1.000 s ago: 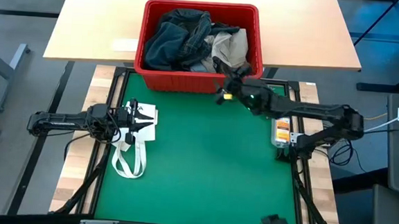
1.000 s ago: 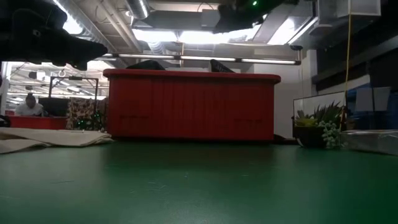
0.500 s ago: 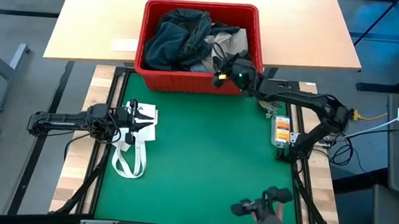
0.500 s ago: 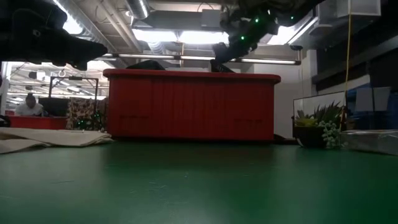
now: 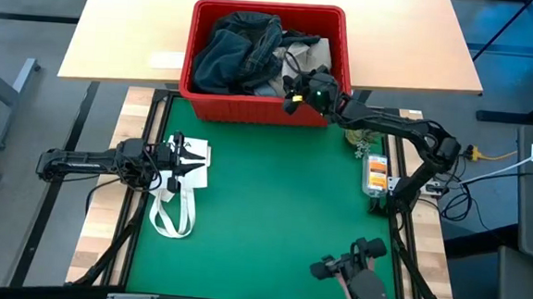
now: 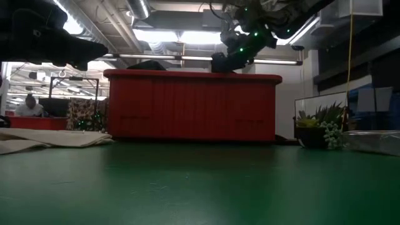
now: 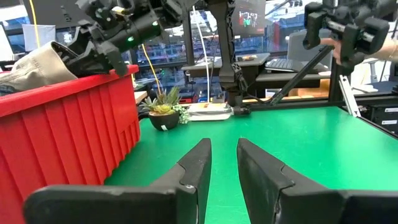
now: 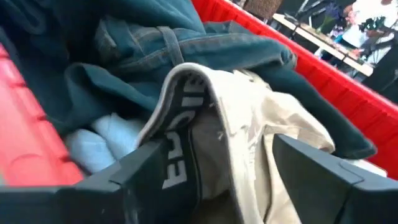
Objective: Fold Laundry from Bin
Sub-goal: Fold the gray shorts
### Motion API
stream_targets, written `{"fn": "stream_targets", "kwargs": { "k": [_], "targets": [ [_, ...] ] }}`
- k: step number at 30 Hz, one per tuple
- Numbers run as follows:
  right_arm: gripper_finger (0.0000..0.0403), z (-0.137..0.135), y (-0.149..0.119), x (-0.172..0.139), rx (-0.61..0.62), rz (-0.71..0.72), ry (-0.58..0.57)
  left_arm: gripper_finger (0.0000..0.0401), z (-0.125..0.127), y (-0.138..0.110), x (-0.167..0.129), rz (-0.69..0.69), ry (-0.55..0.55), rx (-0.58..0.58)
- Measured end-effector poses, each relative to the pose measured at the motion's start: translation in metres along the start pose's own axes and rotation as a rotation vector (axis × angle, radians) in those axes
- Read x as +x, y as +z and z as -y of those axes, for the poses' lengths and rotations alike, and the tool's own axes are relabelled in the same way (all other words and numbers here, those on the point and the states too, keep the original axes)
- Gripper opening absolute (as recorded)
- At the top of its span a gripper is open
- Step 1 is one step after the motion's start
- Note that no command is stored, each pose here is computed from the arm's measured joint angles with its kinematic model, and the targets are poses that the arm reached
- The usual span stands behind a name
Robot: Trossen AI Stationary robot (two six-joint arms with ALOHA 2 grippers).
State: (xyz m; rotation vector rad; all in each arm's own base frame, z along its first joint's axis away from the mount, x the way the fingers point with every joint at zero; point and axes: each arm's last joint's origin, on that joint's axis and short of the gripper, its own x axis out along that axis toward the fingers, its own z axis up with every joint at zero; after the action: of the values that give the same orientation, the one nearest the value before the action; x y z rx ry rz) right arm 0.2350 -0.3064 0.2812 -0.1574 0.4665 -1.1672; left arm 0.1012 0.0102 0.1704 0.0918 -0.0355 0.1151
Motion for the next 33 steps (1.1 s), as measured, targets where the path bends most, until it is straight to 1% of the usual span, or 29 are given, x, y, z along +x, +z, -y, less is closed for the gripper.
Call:
{"fn": "stream_targets", "kwargs": {
  "k": [2,4,6,11,12,13,16,19,22,27,30,33],
  "targets": [
    [0.0248,-0.002,-0.002,0.002,0.008,-0.002,0.012,0.0074,0.0,0.0,0.0,0.0,0.0,0.0],
    [0.021,-0.002,-0.002,0.003,0.016,0.002,0.018,0.0074,0.0,0.0,0.0,0.0,0.0,0.0],
    [0.0163,-0.003,-0.001,0.003,0.019,0.015,0.017,0.0074,0.0,0.0,0.0,0.0,0.0,0.0],
    [0.0027,0.003,0.009,-0.003,0.04,0.075,-0.004,0.0074,0.0,0.0,0.0,0.0,0.0,0.0],
    [0.0014,0.004,0.01,-0.005,0.041,0.08,-0.005,0.0074,0.0,0.0,0.0,0.0,0.0,0.0],
    [0.0012,0.005,0.011,-0.006,0.044,0.085,-0.007,0.0074,0.0,0.0,0.0,0.0,0.0,0.0],
    [0.0027,0.008,0.018,-0.01,0.067,0.121,-0.015,0.0074,0.0,0.0,0.0,0.0,0.0,0.0],
    [0.0024,0.016,0.036,-0.018,0.118,0.177,-0.013,0.0074,0.0,0.0,0.0,0.0,0.0,0.0],
    [0.0007,0.024,0.061,-0.027,0.189,0.259,0.057,0.0074,0.0,0.0,0.0,0.0,0.0,0.0],
    [0.0015,0.039,0.109,-0.044,0.311,0.389,0.194,0.0074,0.0,0.0,0.0,0.0,0.0,0.0],
    [0.0008,0.05,0.136,-0.059,0.339,0.476,0.249,0.0074,0.0,0.0,0.0,0.0,0.0,0.0],
    [0.0005,0.061,0.162,-0.075,0.391,0.56,0.339,0.0074,0.0,0.0,0.0,0.0,0.0,0.0]
  ]
}}
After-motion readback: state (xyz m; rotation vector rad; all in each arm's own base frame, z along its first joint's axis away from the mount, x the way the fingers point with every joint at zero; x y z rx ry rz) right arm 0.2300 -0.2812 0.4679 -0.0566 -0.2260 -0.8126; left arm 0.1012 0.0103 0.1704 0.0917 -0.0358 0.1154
